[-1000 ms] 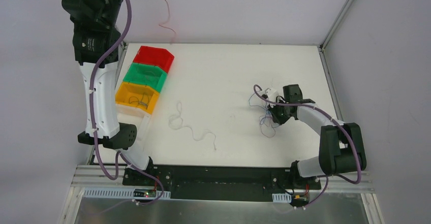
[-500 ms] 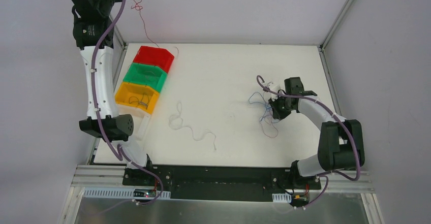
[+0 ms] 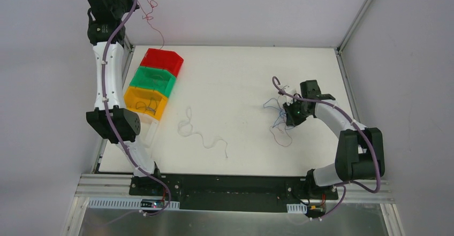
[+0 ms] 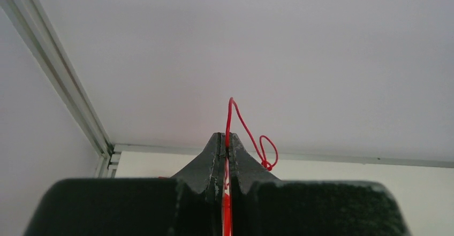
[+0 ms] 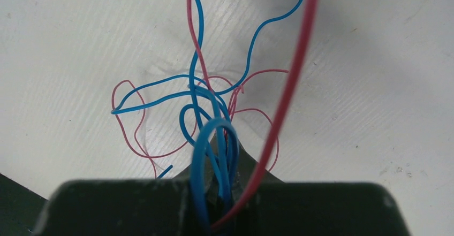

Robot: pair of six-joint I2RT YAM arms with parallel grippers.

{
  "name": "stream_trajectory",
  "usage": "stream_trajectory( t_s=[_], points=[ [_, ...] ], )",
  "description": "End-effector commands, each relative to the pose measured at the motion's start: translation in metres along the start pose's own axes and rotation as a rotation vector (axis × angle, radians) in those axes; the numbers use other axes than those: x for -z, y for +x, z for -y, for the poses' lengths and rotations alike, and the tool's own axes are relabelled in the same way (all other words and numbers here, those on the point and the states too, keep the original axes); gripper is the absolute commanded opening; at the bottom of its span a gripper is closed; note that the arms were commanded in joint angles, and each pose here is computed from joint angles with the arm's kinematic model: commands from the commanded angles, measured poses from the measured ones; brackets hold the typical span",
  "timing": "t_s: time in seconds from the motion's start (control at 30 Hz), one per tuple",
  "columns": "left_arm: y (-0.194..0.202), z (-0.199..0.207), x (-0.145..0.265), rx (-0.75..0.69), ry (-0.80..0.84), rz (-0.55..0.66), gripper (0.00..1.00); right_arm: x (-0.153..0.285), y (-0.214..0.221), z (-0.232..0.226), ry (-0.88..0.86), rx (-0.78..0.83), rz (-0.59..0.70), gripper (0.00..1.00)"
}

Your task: Untangle the cables

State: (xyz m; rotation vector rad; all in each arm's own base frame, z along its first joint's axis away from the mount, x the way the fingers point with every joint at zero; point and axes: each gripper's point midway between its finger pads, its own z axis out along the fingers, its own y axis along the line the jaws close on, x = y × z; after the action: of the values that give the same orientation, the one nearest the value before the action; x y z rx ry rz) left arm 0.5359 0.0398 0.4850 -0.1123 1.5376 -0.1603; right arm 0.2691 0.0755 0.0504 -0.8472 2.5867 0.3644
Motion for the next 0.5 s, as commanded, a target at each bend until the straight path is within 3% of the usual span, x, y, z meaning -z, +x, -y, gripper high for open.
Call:
stream_trajectory(
  t_s=[0.0, 0.23, 0.47],
  points=[
    [0.006, -0.021, -0.018, -0.063, -0.058, 0.028, 0.00, 0.015, -0.011, -0.004, -0.004, -0.010, 0.041, 0.00],
    [0.064, -0.050, -0.037, -0.066, -0.064, -0.090, 0.00, 0.017, -0.012, -0.001, 0.006, -0.002, 0.033, 0.00],
    [0.127, -0.054, -0.041, -0.014, 0.011, -0.229, 0.00, 0.017, -0.007, -0.002, 0.003, 0.008, 0.020, 0.00]
  ],
)
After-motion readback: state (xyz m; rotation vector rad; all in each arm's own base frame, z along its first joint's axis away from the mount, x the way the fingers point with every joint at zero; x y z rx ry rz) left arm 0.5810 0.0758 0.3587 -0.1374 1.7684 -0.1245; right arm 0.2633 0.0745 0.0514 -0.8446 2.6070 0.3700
